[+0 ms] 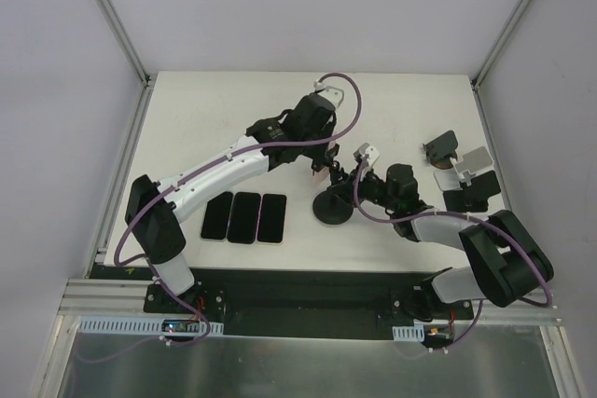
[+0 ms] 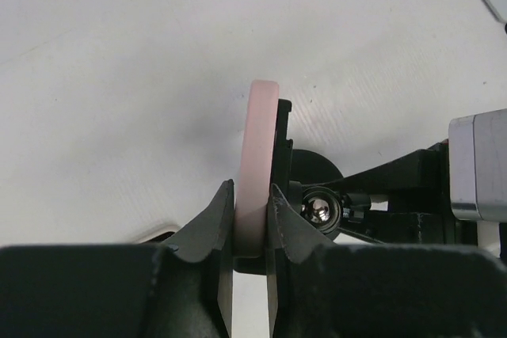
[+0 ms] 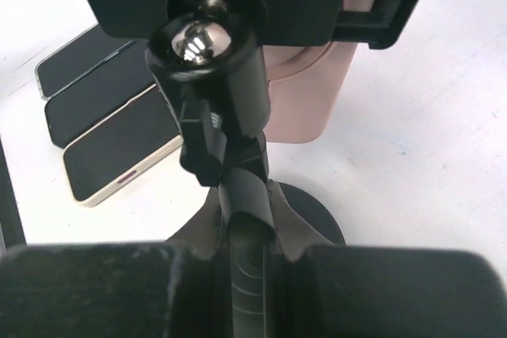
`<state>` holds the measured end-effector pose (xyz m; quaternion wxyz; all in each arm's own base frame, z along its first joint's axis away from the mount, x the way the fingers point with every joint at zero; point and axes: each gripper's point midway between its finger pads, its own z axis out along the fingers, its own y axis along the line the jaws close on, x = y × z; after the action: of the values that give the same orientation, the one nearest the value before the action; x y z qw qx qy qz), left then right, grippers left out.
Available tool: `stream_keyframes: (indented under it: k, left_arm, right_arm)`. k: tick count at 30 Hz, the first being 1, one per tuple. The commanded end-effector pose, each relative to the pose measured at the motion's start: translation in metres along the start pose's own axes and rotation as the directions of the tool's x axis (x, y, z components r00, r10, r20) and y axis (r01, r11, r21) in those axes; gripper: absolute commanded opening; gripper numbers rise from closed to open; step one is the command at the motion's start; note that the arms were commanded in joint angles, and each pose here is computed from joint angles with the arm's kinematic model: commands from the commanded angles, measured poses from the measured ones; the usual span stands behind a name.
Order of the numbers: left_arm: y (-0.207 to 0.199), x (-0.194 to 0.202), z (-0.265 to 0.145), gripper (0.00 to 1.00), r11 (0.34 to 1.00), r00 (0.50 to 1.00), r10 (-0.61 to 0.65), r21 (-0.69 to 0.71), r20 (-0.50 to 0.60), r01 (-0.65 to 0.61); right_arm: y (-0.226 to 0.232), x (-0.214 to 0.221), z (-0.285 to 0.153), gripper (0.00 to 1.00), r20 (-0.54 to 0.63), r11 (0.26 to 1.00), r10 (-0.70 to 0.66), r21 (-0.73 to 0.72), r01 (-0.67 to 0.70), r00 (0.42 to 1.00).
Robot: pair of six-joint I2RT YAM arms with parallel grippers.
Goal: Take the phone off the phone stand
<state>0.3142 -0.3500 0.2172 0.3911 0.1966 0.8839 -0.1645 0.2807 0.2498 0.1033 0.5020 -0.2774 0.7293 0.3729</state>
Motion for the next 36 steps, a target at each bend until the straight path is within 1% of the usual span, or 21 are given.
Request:
stream_keyframes:
  k: [1,3,8,14,18,21,25,28,32,34,36]
  left_arm:
    - [-0.030,-0.017,-0.021,0.00,0.992,0.999,-0.011,0.123,0.033,0.007]
    - [-0.030,-0.020,-0.022,0.00,0.991,0.999,0.021,0.133,0.039,-0.026]
    - [-0.027,-0.029,-0.027,0.00,0.988,0.997,0.043,0.149,0.062,-0.052]
    - [-0.019,-0.041,-0.032,0.00,0.968,0.985,0.145,0.191,0.098,-0.161]
    - [-0.004,-0.050,-0.036,0.00,0.953,0.974,0.192,0.212,0.123,-0.214]
    - [0.003,-0.054,-0.040,0.00,0.947,0.968,0.207,0.218,0.138,-0.234]
    - [0.011,-0.062,-0.043,0.00,0.941,0.965,0.205,0.240,0.161,-0.240]
    - [0.022,-0.067,-0.045,0.00,0.948,0.965,0.188,0.222,0.182,-0.226]
    - [0.048,-0.077,-0.054,0.00,0.964,0.965,0.158,0.180,0.209,-0.197]
    - [0.051,-0.080,-0.057,0.00,0.962,0.959,0.173,0.170,0.223,-0.213]
    - [0.043,-0.083,-0.064,0.00,0.957,0.959,0.158,0.203,0.236,-0.207]
  right_arm:
    - [0.022,-0.009,-0.001,0.01,-0.012,0.991,-0.099,-0.092,0.097,0.995]
    - [0.031,-0.005,-0.001,0.01,-0.029,0.985,-0.132,-0.117,0.128,0.991]
    - [0.044,0.007,-0.004,0.01,-0.063,0.972,-0.178,-0.165,0.166,0.982]
    - [0.063,0.011,-0.007,0.01,-0.084,0.949,-0.234,-0.237,0.209,0.969]
    - [0.072,0.020,-0.007,0.01,-0.119,0.934,-0.268,-0.274,0.228,0.956]
    - [0.079,0.024,-0.008,0.01,-0.125,0.924,-0.290,-0.295,0.244,0.949]
    - [0.085,0.029,-0.007,0.01,-0.138,0.915,-0.311,-0.311,0.257,0.940]
    - [0.086,0.032,-0.009,0.01,-0.144,0.915,-0.311,-0.312,0.255,0.940]
    - [0.085,0.035,-0.010,0.01,-0.150,0.916,-0.311,-0.311,0.254,0.938]
    - [0.085,0.037,-0.010,0.01,-0.161,0.918,-0.309,-0.309,0.250,0.937]
    - [0.081,0.036,-0.009,0.01,-0.163,0.926,-0.302,-0.286,0.248,0.939]
